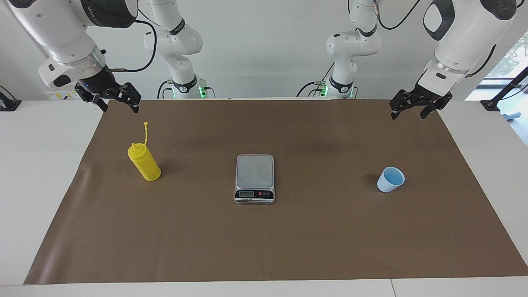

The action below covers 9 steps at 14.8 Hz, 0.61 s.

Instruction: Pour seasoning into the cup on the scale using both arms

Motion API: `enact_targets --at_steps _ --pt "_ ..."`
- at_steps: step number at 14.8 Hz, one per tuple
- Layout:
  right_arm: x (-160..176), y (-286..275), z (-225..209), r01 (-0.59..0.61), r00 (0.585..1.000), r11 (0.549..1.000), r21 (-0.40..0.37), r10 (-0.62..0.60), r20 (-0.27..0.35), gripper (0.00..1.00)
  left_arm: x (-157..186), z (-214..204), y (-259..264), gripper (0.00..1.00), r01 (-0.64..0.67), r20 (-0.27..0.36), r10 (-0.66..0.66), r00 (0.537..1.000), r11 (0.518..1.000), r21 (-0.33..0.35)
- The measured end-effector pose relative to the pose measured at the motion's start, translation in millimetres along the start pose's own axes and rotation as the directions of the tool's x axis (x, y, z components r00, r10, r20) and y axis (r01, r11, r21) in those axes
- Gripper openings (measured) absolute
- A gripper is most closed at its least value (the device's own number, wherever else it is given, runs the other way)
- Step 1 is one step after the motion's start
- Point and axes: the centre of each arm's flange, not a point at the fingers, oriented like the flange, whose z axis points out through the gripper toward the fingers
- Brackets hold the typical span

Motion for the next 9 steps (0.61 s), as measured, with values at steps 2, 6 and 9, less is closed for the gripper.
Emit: enact_targets --at_steps 2,6,9 --pt "0.0 0.0 1.1 0.000 1.000 1.000 0.000 0.000 0.002 1.00 0.0 0.0 0.0 1.00 0.000 0.000 0.000 1.000 1.000 0.000" --pt "0.1 0.2 2.4 0.000 1.000 1.000 0.000 0.000 0.005 1.00 -0.1 -0.1 0.6 1.00 -0.001 0.000 0.001 1.000 1.000 0.000" --pt "0.7 2.9 1.8 -0.005 1.000 1.000 0.001 0.005 0.000 1.00 0.7 -0.5 0.3 1.00 -0.001 -0.007 0.001 1.000 1.000 0.000"
